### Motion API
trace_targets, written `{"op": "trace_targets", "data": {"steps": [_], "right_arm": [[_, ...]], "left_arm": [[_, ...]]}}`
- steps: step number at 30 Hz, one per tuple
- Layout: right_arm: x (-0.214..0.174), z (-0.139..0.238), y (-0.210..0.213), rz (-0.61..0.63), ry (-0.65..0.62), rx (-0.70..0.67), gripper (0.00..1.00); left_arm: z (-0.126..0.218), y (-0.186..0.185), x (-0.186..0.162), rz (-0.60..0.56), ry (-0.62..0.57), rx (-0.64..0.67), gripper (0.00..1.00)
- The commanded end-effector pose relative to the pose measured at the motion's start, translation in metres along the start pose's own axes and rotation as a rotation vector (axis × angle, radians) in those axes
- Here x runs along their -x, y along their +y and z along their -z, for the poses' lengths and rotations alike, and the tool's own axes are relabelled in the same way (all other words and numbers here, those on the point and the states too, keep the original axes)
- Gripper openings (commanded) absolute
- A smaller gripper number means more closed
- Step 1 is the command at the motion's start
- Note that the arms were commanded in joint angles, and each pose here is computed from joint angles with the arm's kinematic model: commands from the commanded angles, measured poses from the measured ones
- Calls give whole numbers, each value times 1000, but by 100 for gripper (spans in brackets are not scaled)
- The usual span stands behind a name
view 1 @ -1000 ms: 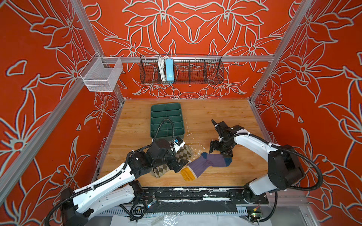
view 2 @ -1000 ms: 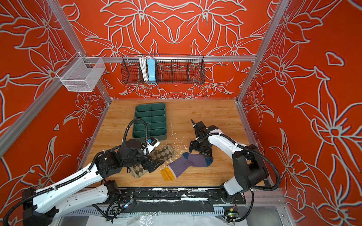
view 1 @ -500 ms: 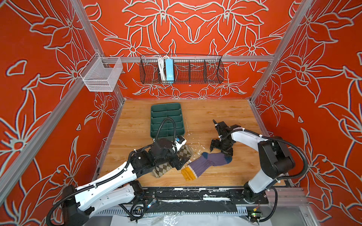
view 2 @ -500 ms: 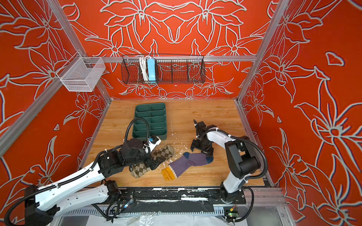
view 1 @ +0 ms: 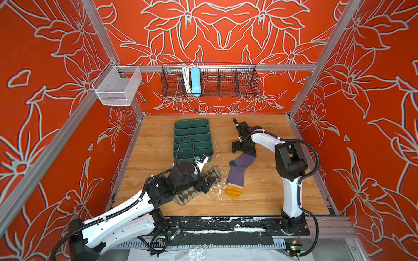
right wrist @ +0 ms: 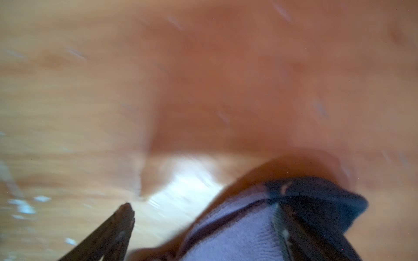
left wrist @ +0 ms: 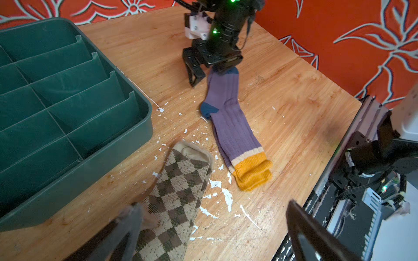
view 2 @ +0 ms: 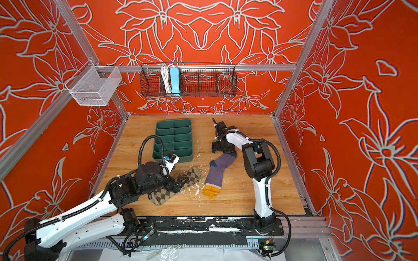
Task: Roll the socks
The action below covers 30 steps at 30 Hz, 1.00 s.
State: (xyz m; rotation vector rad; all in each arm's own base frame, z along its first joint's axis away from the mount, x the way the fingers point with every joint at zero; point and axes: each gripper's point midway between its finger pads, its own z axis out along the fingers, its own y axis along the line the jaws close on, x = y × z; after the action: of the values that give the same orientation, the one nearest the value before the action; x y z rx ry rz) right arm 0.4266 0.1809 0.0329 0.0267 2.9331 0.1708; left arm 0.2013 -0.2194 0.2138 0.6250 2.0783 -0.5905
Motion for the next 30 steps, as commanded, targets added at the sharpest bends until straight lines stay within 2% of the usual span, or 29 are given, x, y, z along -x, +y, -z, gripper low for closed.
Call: {"op": "trace_targets", "data": {"steps": [1,5,8,11,14,18,22,26,30], "right_arm": [[2,-10,44,180,18,78,98],[15,12,56,207,-35,124,98],[20,55,67,255,-114,188,98],[15,101,75,316,-196,220,98],[-7,123,76,356,-210,216,98],[-58,120,93,492,-140,209,98],[-120,109,128,731,-88,193,97],[-173,99,177,922,-81,245,97],[-203,84,220,1005,-105,283,97]], "left_arm": [[11,-12,11,-85,-53,-61,97],[18,-20,9,-205,-20,-105,97],[20,-17,14,-250,-8,-82,98],[29,-9,32,-238,-72,-19,98],[47,2,51,-208,-179,49,98],[87,22,71,-152,-328,153,98],[130,40,82,-118,-451,241,97],[162,54,85,-101,-521,315,97],[180,63,86,-90,-560,357,97]]}}
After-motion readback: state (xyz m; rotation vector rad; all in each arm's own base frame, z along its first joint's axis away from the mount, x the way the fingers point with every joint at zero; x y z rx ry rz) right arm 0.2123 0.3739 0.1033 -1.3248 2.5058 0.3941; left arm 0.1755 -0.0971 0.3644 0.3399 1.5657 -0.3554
